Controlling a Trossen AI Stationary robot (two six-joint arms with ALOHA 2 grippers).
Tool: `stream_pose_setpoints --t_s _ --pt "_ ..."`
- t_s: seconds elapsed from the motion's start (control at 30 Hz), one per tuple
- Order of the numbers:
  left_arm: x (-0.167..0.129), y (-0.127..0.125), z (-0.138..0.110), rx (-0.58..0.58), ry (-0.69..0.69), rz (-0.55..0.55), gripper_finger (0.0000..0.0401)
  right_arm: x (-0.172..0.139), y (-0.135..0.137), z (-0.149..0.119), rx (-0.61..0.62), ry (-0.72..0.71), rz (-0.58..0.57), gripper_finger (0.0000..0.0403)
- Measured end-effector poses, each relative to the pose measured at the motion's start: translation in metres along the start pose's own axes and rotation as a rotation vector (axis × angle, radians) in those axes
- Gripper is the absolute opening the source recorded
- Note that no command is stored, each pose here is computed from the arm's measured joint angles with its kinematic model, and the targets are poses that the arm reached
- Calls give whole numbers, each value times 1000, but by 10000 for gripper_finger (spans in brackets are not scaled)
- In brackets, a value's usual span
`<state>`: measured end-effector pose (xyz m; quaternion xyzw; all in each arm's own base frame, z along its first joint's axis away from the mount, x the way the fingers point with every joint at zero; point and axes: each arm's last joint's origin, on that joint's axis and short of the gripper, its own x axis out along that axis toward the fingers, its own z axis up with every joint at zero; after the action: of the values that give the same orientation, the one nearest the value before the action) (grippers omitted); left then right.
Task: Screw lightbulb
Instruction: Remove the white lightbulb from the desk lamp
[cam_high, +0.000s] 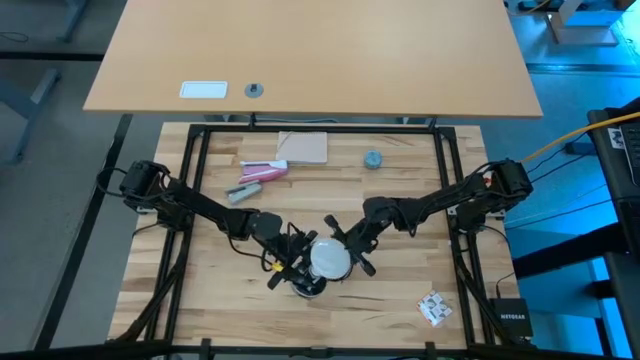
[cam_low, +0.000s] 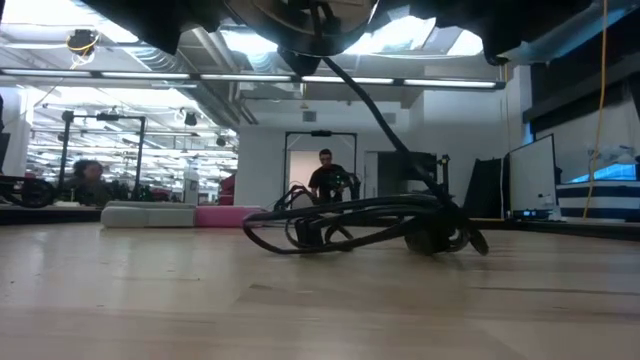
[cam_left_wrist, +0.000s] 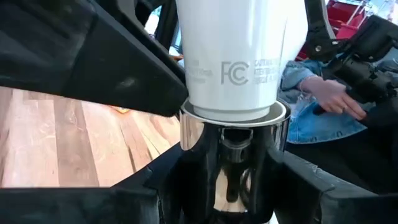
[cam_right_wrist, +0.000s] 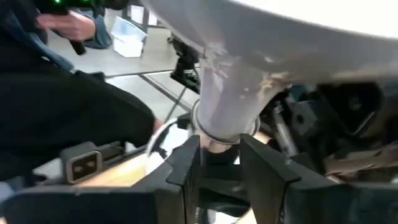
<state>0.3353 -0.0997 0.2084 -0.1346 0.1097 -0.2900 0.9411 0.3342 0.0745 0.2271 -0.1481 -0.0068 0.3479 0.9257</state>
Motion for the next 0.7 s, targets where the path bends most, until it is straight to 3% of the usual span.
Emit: stream_pose_setpoints --t_s 0.3,0.57,0.7 --pt "0 1 -2 -4 11 3 180 4 11 -2 156 34 97 124" --pt "0 1 -8 -36 73 7 180 19 31 -6 205 112 -27 220" --pt "0 2 -10 -46 93 17 180 20 33 -7 207 120 -27 254"
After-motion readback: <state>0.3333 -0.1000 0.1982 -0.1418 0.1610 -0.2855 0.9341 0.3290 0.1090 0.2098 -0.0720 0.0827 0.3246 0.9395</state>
